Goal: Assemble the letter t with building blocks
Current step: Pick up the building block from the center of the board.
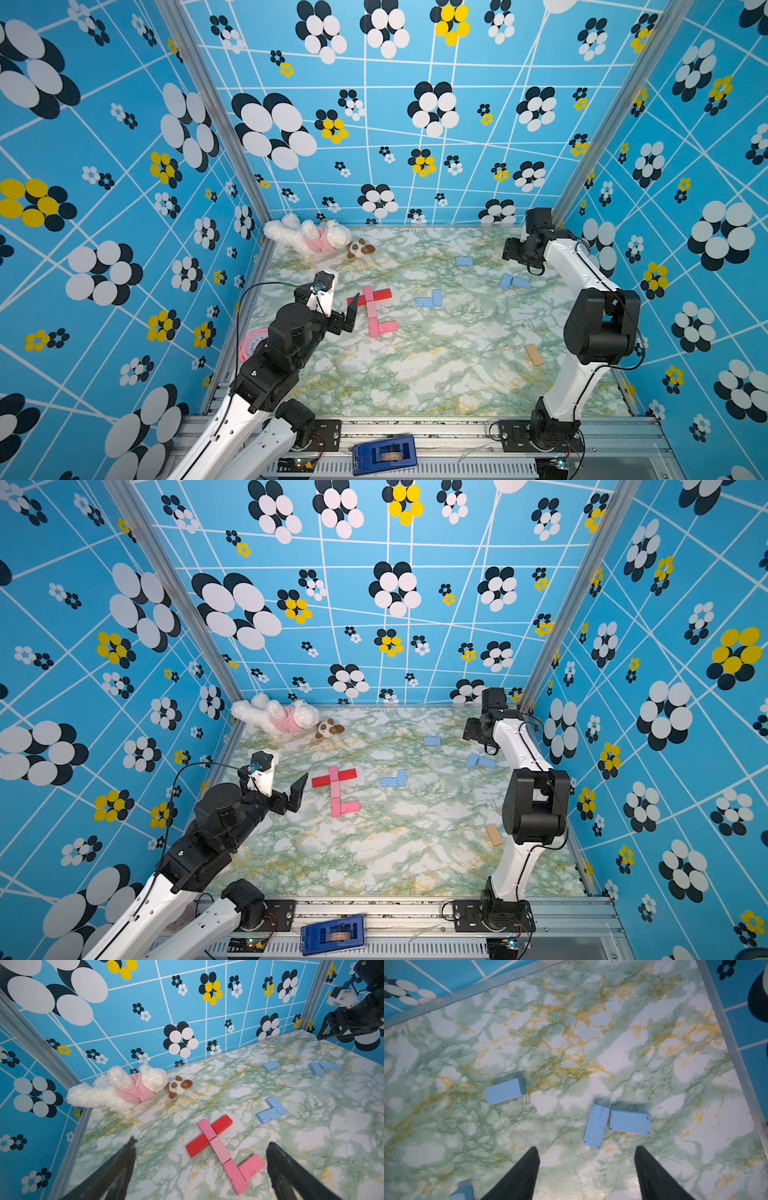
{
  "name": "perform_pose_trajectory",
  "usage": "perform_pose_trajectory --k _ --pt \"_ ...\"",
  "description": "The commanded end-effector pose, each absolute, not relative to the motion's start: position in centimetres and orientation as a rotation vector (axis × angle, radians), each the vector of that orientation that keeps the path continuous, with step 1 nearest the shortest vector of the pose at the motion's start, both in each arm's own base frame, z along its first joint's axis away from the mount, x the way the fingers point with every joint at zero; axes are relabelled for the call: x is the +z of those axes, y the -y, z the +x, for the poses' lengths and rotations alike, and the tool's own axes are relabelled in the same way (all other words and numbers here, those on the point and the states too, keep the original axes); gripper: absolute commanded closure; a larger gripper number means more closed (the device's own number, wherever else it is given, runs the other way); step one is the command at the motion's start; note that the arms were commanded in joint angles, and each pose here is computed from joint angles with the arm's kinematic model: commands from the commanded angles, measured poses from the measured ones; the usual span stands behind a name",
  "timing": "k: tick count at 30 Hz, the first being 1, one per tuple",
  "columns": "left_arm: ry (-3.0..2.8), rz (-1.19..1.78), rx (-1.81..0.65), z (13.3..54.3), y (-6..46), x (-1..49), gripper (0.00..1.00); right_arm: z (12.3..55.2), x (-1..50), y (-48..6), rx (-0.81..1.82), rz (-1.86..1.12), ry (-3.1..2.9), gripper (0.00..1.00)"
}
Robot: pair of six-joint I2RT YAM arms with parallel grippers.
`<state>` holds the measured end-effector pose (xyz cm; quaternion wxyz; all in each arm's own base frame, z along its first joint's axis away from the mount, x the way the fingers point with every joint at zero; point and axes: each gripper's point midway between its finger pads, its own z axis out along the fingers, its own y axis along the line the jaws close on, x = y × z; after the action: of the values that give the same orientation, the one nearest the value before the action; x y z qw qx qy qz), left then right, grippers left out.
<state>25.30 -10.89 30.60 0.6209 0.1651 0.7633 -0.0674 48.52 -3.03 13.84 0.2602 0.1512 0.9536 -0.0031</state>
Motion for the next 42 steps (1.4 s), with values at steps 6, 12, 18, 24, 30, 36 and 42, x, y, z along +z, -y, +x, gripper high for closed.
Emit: perform_pose_trajectory --k 6,12,18,24,30,36,42 --pt "-1.757 0.395 -0.134 25.6 11.0 30.1 0.01 48.9 9.5 3.7 0.058 0.598 -2.720 0.34" --pt "-1.760 0.395 -0.130 25.7 11.0 30.0 0.01 49.4 7.5 3.5 0.076 0.642 -2.761 0.40" --pt "-1.763 0.399 -0.128 25.8 11.1 29.9 0.01 49.0 5.5 3.6 0.058 0.654 -2.807 0.42" --pt "-1.763 0.399 -0.128 25.7 11.1 29.9 0.01 48.8 4.4 3.5 0.056 0.657 -2.832 0.49" --pt "-1.765 0.400 -0.129 25.8 11.1 29.9 0.01 48.8 3.4 3.3 0.073 0.670 -2.838 0.53" --pt "-1.764 0.399 -0.128 25.8 11.1 29.9 0.01 48.8 3.0 3.2 0.079 0.663 -2.844 0.55" --pt "-1.766 0.401 -0.129 25.8 11.1 29.8 0.01 48.6 2.5 3.2 0.071 0.665 -2.859 0.56"
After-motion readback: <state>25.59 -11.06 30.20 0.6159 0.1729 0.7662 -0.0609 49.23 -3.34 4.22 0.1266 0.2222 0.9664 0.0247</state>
